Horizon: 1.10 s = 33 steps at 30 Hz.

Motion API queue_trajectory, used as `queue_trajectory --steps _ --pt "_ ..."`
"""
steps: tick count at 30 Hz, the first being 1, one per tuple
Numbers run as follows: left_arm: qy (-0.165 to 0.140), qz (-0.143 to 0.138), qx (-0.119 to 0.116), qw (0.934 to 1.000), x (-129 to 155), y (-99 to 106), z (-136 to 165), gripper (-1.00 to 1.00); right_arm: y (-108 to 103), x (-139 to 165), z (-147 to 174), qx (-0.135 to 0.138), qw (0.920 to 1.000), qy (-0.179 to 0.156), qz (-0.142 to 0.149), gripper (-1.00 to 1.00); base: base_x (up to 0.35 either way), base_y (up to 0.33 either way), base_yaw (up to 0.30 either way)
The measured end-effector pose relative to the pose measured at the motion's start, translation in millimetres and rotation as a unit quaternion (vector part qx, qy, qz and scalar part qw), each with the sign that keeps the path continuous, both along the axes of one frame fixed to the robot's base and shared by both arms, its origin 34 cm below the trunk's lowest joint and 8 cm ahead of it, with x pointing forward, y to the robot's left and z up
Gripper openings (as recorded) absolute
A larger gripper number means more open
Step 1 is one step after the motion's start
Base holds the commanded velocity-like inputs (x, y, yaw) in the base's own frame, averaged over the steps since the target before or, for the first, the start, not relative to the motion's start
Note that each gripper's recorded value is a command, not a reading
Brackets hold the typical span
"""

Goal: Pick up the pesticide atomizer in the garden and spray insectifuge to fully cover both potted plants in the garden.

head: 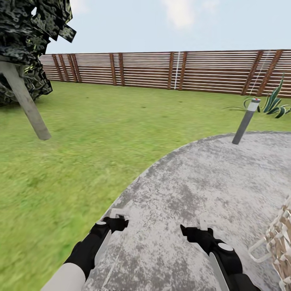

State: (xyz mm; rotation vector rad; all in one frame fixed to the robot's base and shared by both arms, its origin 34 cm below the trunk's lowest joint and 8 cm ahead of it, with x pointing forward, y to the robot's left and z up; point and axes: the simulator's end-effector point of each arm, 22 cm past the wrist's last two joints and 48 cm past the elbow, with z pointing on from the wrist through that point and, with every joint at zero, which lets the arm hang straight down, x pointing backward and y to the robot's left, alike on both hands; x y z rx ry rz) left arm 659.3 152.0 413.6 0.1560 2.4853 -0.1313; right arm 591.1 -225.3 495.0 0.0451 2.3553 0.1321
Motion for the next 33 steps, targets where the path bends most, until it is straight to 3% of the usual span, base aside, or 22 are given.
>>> queue_trajectory --steps 12,26,33 --pt "0.003 0.000 -0.001 1.0000 -1.6 0.1 -3.6 1.00 0.1 -0.7 -2.9 0.000 1.0000 0.003 0.000 1.00 0.008 0.005 0.276" --pt "0.007 0.001 -0.001 1.0000 -3.7 0.0 -7.6 1.00 0.1 -1.7 -6.1 0.000 1.0000 0.006 0.000 1.00 0.208 0.178 0.276" --pt "0.009 0.000 0.000 1.0000 -4.4 0.1 -9.8 1.00 0.0 -2.1 -8.1 0.000 1.0000 0.008 0.000 1.00 0.044 0.033 0.276"
